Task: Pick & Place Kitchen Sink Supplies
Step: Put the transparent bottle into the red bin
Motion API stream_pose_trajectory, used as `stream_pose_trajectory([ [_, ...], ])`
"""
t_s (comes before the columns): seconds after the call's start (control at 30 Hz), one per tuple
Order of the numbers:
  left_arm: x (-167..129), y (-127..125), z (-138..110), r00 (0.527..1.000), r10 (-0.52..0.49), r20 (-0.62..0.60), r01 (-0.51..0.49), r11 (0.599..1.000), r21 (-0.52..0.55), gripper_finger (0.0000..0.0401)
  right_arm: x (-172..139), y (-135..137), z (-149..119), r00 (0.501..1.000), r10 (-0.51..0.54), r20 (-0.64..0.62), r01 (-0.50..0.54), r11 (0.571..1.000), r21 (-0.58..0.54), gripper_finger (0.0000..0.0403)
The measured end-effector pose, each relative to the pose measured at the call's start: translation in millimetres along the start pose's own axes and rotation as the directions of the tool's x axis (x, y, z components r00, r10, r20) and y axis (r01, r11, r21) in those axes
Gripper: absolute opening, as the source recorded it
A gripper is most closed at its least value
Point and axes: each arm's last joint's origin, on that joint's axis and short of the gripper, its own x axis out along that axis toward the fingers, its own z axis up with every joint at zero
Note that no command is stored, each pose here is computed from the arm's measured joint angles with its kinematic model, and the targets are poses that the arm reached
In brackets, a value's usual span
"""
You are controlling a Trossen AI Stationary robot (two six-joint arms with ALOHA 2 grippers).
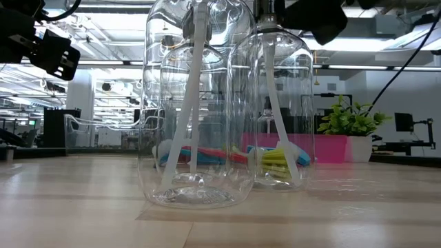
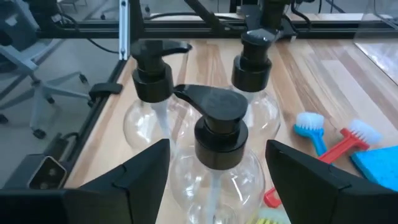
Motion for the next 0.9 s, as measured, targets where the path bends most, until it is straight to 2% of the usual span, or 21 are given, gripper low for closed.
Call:
stream_pose_trajectory([
  [0.4,0,0,1,1.000,0.000,0.007,0.000,1.000,-0.002,0.0202,14,0,0,0.998,-0.004,0.064,0.005,1.000,-0.006,0.0259],
  [0.9,0,0,1,1.000,0.000,0.008,0.000,1.000,-0.002,0.0202,17,-5,3,0.997,0.023,0.070,-0.024,1.000,0.002,0.0255],
])
